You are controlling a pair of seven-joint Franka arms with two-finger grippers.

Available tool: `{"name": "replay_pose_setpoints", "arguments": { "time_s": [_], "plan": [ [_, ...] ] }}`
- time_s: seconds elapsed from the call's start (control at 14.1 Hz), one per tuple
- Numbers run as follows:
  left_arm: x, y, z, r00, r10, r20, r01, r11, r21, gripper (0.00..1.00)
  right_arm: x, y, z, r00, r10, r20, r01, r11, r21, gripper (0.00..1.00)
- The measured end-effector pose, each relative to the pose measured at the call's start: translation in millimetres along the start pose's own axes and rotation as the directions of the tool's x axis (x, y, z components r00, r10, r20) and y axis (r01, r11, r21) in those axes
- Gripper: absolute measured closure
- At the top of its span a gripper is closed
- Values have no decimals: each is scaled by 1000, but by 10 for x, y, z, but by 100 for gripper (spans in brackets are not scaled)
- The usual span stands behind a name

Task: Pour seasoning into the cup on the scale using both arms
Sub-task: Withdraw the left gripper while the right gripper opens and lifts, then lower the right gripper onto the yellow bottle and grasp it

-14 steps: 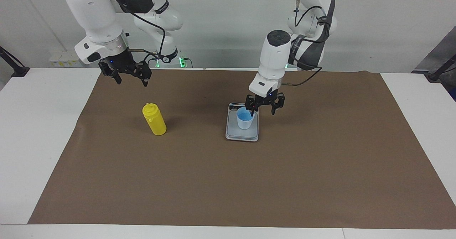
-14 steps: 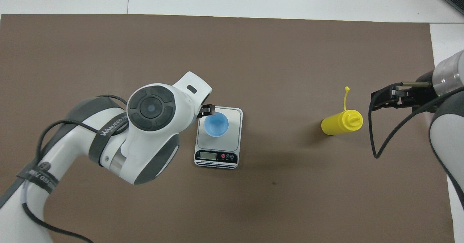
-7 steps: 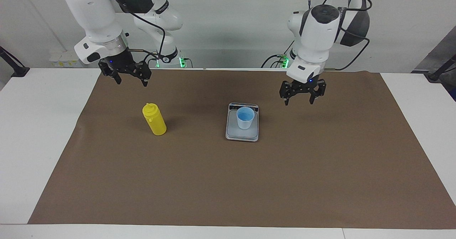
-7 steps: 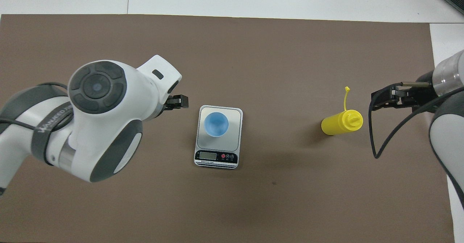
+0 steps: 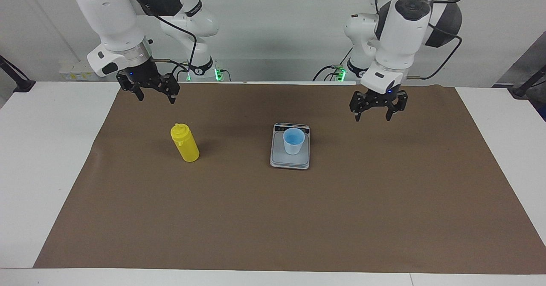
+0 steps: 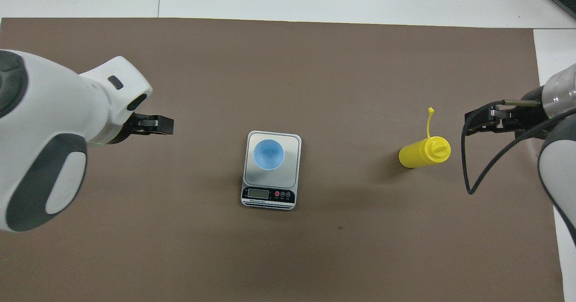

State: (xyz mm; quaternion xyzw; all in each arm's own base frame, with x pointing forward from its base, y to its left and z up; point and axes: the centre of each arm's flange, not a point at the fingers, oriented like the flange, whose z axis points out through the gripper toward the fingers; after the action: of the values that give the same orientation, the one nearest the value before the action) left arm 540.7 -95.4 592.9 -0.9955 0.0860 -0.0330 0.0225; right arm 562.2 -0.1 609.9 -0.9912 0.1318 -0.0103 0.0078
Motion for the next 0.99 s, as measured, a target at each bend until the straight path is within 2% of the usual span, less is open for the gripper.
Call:
{"name": "replay_pose_setpoints", "arguments": {
  "time_s": [0.14,0.21,0.43,0.57,0.78,0.92,0.99],
  "plan": [
    [-23,-173,-109,1000,-3,15,4,1000,-27,0,10,-26,14,980,198,20,-199,979,49,0],
    [-34,-203,-190,1000,-2,18,2,1000,-29,0,25,-12,33,953,300,41,-303,951,69,0],
    [-34,-227,-302,1000,4,11,-4,1000,-29,0,148,171,219,848,519,112,-528,846,72,0],
    [-28,-308,-258,1000,6,23,-5,1000,-31,0,262,341,456,754,628,192,-648,759,65,0],
    [-33,-353,-228,999,4,37,-3,999,-32,0,404,850,868,605,714,352,-771,635,37,0],
    [-33,-348,-227,999,5,37,-4,999,-33,0,490,1110,1167,531,728,433,-814,580,22,0],
    [-33,-347,-227,999,5,37,-3,999,-35,0,520,1137,1315,510,727,460,-822,570,10,0]
  ]
}}
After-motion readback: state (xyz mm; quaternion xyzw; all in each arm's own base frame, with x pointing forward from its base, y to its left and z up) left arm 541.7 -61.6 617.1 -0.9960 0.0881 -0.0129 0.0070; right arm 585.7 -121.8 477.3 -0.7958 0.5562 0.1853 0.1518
